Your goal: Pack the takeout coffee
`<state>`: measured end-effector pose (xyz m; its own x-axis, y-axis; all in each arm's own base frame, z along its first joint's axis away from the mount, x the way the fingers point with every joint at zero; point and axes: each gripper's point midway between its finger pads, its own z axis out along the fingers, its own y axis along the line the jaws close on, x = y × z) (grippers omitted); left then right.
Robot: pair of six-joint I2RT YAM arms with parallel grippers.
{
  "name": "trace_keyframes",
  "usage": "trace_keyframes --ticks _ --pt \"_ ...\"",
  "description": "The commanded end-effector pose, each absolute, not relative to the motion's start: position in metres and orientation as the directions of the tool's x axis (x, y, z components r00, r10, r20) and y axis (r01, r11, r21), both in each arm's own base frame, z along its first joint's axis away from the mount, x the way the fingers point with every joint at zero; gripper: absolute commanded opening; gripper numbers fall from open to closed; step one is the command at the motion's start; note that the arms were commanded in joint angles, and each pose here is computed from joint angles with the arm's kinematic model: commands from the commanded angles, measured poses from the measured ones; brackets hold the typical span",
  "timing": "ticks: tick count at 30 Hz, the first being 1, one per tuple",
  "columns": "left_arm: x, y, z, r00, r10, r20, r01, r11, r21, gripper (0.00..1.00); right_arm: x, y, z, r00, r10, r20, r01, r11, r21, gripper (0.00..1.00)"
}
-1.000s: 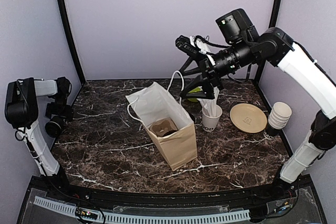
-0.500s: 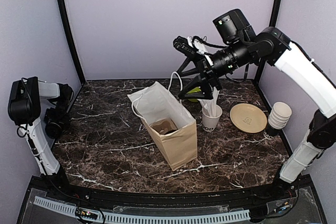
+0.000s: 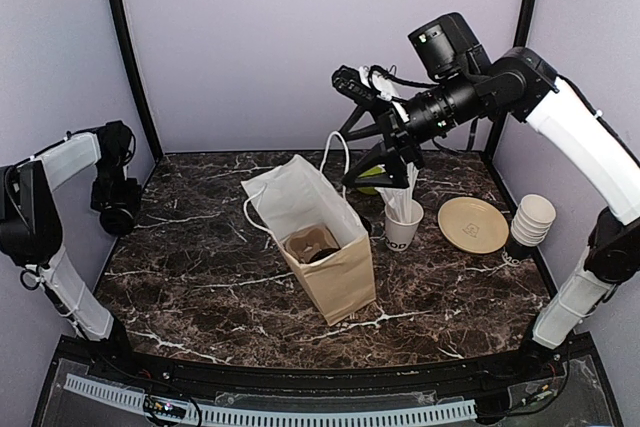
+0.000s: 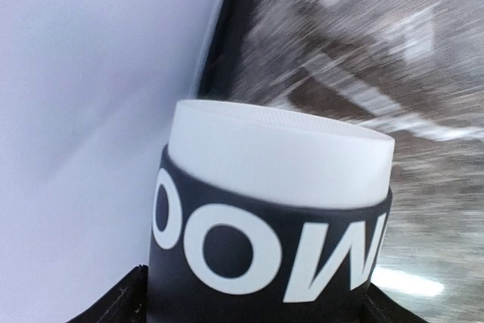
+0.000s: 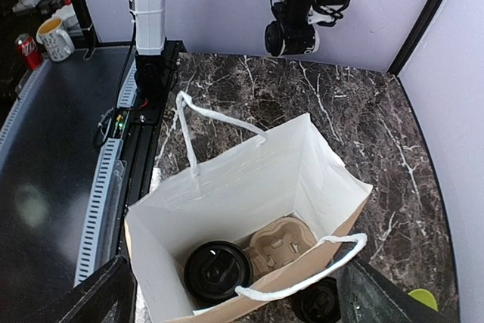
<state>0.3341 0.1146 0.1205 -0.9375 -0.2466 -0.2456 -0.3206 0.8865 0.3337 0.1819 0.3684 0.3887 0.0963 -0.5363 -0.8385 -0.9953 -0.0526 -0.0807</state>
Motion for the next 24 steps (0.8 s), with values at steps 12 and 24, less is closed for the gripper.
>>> trace_keyframes --ticks 12,24 --pt "0.368 -0.094 0.41 -0.488 -0.547 -0.68 0.374 0.573 -0.729 0.67 0.22 0.375 0.459 0.277 -0.434 -0.857 -0.938 0.072 -0.34 0.99" --pt "0.297 -0.159 0.391 -0.657 -0.198 -0.728 0.523 0.577 -0.628 0.66 0.183 0.354 0.449 0.445 -0.457 -0.77 -0.891 -0.139 -0.433 0.97"
